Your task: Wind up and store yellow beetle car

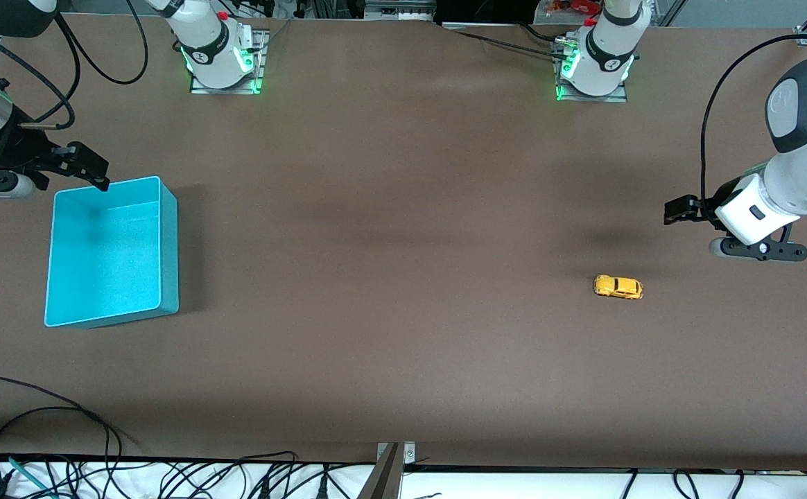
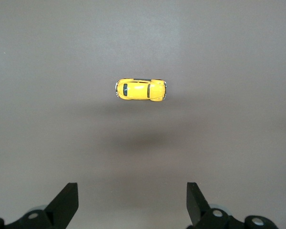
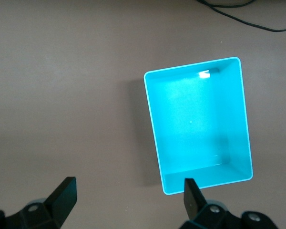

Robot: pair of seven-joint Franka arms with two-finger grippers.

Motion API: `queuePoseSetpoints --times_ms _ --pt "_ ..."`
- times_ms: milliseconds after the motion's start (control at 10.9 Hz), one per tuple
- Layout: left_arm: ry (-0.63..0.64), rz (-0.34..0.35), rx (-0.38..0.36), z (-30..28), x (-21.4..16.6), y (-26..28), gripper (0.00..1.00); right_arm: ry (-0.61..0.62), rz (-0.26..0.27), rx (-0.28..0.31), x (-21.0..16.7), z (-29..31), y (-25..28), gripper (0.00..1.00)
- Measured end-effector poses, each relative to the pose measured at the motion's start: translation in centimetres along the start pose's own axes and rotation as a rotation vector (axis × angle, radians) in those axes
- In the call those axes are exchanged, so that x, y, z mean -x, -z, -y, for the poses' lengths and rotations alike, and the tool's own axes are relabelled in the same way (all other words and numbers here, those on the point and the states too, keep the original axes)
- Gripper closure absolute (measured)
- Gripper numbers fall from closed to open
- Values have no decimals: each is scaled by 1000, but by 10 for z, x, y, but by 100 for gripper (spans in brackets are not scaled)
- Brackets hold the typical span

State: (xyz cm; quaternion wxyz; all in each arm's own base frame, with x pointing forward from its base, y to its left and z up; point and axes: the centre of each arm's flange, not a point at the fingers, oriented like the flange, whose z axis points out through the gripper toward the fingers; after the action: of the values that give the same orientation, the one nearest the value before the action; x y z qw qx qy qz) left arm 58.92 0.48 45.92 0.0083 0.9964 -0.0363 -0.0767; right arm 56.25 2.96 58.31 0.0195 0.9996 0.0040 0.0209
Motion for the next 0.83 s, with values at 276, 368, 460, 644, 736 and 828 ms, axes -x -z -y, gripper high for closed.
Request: queuePoseSetpoints --times_ms 276,368,460,644,736,828 --pt "2 6 1 0 0 -3 0 0 -1 0 0 0 1 0" --pt "5 10 1 0 0 -5 0 0 -2 0 0 0 1 0" --pt "7 13 2 1 -1 -7 0 0 -2 0 0 0 1 0" --pt "34 23 4 2 -3 -13 0 0 -1 0 0 0 1 0" --pt "51 29 5 2 -4 -16 0 0 0 0 0 0 1 0" --pt "87 34 6 4 -5 -19 0 0 0 0 0 0 1 0"
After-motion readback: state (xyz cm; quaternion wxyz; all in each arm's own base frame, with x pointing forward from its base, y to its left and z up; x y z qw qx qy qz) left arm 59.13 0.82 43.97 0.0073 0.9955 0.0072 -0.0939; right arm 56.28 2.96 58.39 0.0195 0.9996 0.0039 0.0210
